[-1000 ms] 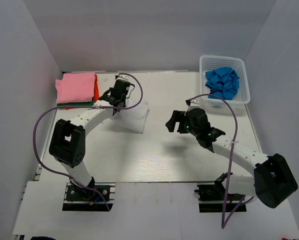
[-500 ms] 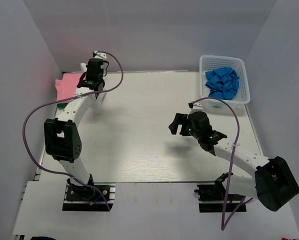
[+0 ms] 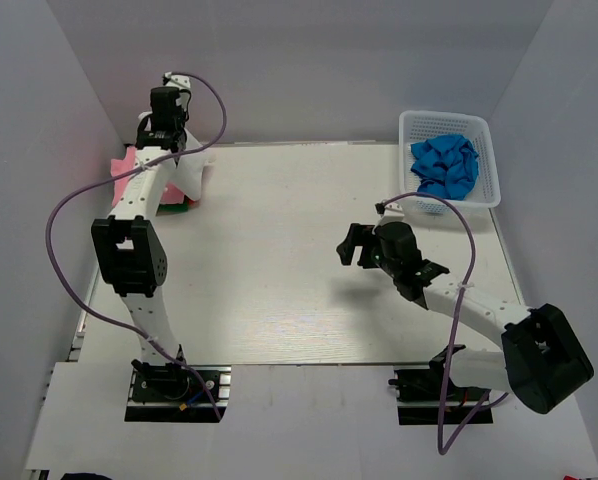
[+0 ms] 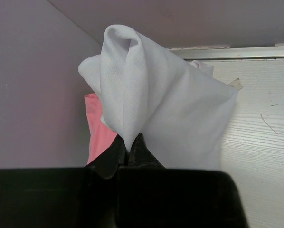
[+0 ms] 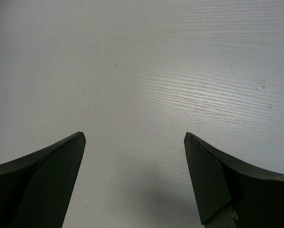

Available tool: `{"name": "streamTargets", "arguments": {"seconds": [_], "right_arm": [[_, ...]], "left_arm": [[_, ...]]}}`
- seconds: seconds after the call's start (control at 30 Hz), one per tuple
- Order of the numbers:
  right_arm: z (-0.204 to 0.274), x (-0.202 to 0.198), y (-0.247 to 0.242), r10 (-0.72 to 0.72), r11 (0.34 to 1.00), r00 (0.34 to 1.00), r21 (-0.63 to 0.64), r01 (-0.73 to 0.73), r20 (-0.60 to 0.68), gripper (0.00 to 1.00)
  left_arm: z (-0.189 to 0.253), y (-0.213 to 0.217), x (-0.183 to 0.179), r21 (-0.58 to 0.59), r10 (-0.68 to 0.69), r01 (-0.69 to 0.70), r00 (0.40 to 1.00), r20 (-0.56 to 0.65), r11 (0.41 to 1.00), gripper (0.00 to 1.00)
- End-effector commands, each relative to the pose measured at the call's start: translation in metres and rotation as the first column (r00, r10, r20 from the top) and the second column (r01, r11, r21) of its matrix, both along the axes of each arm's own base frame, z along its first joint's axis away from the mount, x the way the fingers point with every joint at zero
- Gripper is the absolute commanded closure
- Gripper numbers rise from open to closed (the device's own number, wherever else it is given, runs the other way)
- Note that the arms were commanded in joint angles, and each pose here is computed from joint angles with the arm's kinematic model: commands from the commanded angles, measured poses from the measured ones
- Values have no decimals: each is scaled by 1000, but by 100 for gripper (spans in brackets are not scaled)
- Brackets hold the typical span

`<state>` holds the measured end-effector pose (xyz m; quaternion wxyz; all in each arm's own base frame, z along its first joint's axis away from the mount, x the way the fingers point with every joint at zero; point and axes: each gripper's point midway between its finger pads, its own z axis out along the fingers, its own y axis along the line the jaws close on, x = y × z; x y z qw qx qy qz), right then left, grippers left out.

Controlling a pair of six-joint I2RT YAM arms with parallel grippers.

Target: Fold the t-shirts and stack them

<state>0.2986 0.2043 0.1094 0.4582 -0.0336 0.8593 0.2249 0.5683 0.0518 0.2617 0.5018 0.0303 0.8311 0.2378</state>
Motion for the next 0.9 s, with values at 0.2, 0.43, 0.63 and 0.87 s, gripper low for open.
{"name": "streamTargets", "arguments": {"seconds": [0.2,0.43,0.63,0.87], "right_arm": [[13,21,5,-11,1000,998,-10,12,63,10],[12,31,15,7,1000,999,-13,-6,48,10],[6,36,24,31,999,999,-21,-31,24,10],[-3,46,36,53,998,999,-21,-53,-13,10]], "left_arm": [[-2,63,16,-32,103,-102,994,34,994,100],[-36,111,20,-30,217,-217,976,16,976,100],[-57,143,20,-50,280,-278,960,27,959,100],[-64,155,24,-97,299,-292,952,67,951,100]]}}
